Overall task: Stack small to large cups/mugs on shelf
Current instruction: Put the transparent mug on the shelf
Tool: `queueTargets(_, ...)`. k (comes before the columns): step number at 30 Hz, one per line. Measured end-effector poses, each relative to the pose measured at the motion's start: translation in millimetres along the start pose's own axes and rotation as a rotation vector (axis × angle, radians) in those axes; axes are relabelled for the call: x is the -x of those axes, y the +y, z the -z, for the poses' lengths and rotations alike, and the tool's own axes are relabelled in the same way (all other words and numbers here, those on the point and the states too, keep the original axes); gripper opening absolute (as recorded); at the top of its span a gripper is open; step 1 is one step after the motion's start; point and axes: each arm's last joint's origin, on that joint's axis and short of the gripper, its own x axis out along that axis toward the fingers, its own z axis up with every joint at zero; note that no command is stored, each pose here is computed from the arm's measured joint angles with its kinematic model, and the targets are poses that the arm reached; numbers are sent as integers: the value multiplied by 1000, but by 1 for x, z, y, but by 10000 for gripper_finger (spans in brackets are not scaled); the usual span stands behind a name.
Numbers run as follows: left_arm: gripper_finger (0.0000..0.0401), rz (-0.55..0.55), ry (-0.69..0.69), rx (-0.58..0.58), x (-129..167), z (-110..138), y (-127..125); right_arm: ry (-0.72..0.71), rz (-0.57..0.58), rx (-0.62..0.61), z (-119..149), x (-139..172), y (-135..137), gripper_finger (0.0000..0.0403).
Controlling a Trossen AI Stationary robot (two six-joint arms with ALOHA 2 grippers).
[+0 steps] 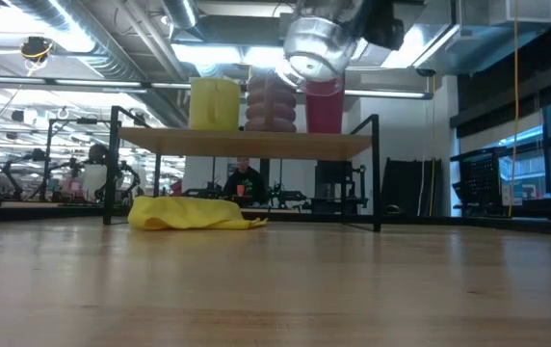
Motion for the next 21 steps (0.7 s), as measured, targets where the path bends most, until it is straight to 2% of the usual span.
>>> queueTargets(11,51,-89,-111,119,75,25,0,34,-79,-24,-2,-65,17,16)
queueTargets(16,51,-105,-136,150,91,34,-3,33,-86,-29,-2,-85,19,16)
queueTargets(21,50,-128,-147,156,98,38,-4,117,-52,-56,5,-112,13,16)
